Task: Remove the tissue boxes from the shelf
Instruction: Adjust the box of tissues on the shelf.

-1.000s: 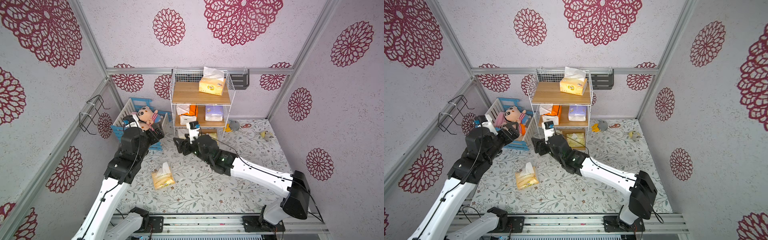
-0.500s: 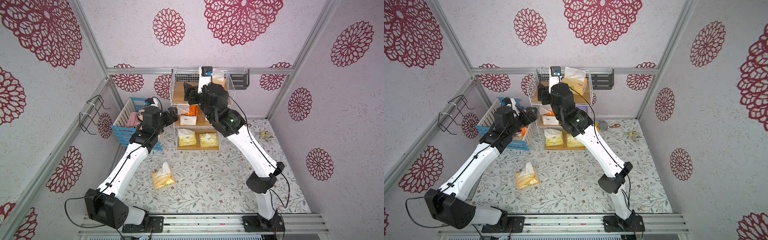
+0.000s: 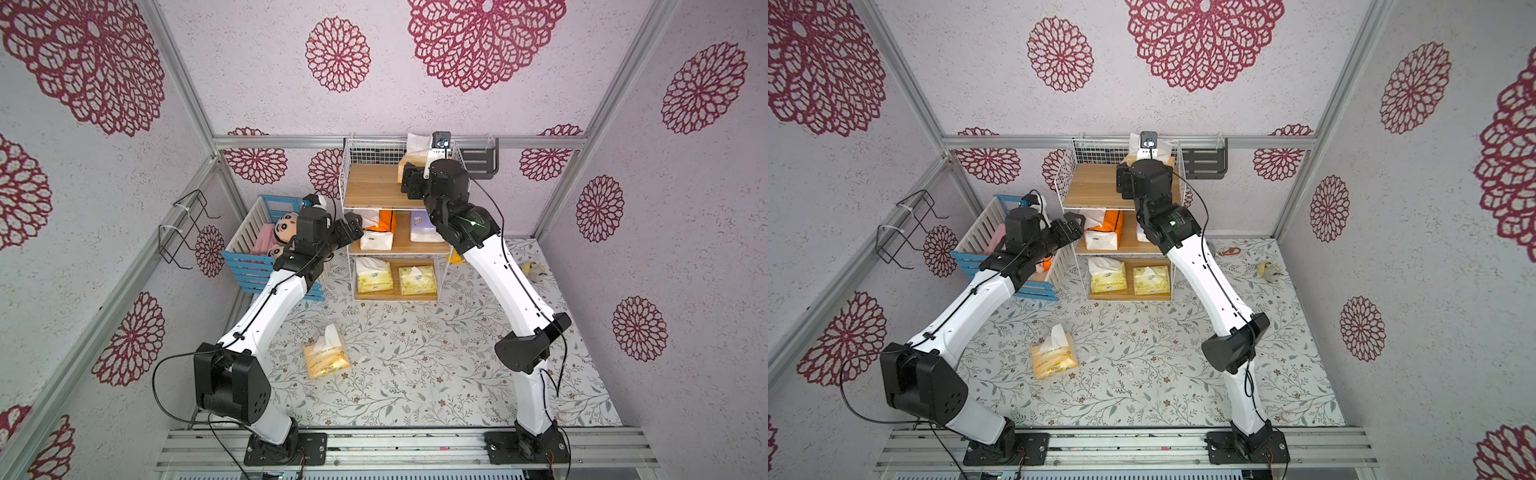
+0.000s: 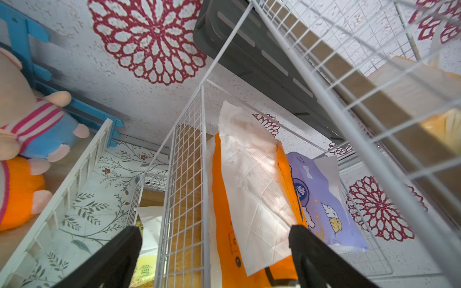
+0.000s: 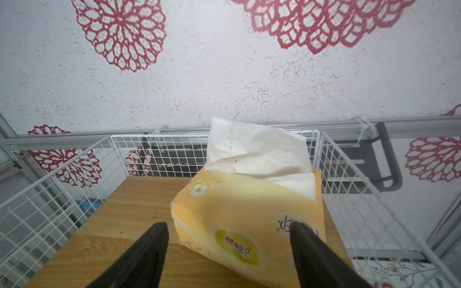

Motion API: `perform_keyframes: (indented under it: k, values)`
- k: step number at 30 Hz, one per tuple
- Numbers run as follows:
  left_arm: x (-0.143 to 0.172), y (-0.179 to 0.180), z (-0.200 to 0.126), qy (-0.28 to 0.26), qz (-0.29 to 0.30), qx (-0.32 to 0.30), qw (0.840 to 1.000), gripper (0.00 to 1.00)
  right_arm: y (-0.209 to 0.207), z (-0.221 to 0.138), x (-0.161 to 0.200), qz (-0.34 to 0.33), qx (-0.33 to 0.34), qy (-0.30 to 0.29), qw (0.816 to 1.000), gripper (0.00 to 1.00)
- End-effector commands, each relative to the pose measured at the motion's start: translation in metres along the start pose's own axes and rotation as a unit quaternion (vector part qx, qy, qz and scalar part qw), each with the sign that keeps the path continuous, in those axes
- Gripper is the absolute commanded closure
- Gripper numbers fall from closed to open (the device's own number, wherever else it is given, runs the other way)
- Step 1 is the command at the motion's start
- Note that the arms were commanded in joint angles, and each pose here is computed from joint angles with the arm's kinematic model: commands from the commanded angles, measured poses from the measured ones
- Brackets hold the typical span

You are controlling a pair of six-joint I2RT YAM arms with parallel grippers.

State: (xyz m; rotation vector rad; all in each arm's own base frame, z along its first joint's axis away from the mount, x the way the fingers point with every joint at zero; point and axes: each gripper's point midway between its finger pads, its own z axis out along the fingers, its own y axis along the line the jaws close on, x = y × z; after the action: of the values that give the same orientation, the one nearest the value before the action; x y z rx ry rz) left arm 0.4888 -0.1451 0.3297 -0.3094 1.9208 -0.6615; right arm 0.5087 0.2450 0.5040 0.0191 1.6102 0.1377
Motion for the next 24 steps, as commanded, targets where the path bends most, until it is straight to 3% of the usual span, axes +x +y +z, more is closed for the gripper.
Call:
perform_keyframes:
  k: [1, 6, 11, 24]
  values:
    - [-0.004, -0.008, 0.0, -0.003, 0.013, 0.021, 1.0, 0.04, -0.023, -0.012, -0.035, 0.017, 0.03, -0.042, 0.999, 0.17]
    - [0.004, -0.008, -0.004, 0.002, 0.021, 0.025, 0.999, 0.12, -0.045, -0.008, -0.031, 0.008, 0.078, -0.038, 0.996, 0.17]
    - [0.011, -0.012, -0.002, 0.01, 0.026, 0.039, 0.999, 0.2, -0.053, 0.004, -0.016, 0.005, 0.084, -0.019, 0.996, 0.16]
    - [0.012, -0.017, -0.002, 0.012, 0.032, 0.045, 0.998, 0.16, 0.001, 0.011, 0.02, 0.008, -0.058, 0.041, 0.997, 0.17]
